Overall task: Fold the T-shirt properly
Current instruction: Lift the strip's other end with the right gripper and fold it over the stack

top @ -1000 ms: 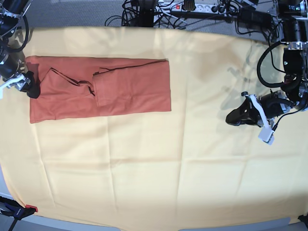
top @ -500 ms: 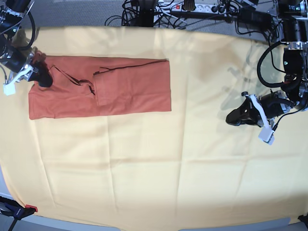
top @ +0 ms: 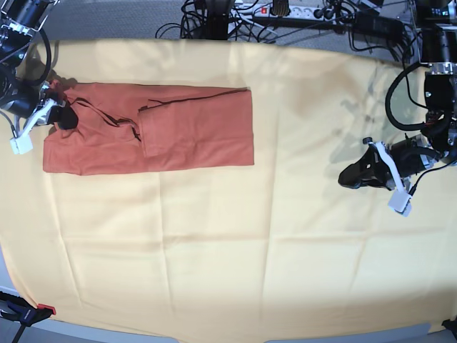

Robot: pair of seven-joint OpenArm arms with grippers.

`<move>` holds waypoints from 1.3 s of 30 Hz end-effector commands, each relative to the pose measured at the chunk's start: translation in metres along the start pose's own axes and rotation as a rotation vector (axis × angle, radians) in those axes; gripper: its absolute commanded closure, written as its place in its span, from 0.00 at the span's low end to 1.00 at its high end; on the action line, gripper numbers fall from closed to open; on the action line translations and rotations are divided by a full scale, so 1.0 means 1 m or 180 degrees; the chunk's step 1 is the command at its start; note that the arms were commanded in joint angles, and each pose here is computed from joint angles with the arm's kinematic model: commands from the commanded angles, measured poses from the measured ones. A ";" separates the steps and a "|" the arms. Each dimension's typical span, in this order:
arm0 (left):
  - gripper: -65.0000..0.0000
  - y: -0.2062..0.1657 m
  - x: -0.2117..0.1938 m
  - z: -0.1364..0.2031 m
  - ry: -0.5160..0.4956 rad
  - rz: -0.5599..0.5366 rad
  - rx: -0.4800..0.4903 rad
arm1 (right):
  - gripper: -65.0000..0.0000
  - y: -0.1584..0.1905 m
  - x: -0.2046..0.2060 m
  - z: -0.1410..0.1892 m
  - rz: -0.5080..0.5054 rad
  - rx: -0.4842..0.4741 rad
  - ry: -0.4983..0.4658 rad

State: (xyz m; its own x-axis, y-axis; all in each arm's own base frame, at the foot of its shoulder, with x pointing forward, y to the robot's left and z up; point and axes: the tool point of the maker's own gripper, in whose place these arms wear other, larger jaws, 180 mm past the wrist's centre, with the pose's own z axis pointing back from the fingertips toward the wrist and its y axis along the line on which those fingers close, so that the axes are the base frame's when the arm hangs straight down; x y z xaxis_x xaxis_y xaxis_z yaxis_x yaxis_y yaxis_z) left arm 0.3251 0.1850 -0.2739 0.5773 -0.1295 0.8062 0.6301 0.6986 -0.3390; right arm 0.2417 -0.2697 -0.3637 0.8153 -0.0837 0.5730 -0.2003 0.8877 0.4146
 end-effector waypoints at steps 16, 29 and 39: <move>1.00 0.000 0.019 0.009 -0.0133 -0.0137 0.0005 | 1.00 0.179 0.069 0.034 0.0935 0.1090 -0.1302; 1.00 0.000 0.018 0.009 -0.0107 -0.0134 0.0007 | 1.00 0.284 0.046 -0.043 0.1305 0.1640 -0.0808; 1.00 0.000 0.016 0.008 -0.0099 -0.0122 0.0004 | 0.97 0.325 0.028 -0.088 0.1787 0.1519 -0.0670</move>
State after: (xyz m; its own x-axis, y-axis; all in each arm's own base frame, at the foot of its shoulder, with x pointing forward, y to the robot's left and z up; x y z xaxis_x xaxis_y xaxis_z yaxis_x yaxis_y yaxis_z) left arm 0.3233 0.1868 -0.2757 0.5812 -0.1433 0.8010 0.6318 0.6998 -0.3333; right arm 0.2432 0.0504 -0.2938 0.4516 0.2487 0.8569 -0.7916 0.5548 0.2562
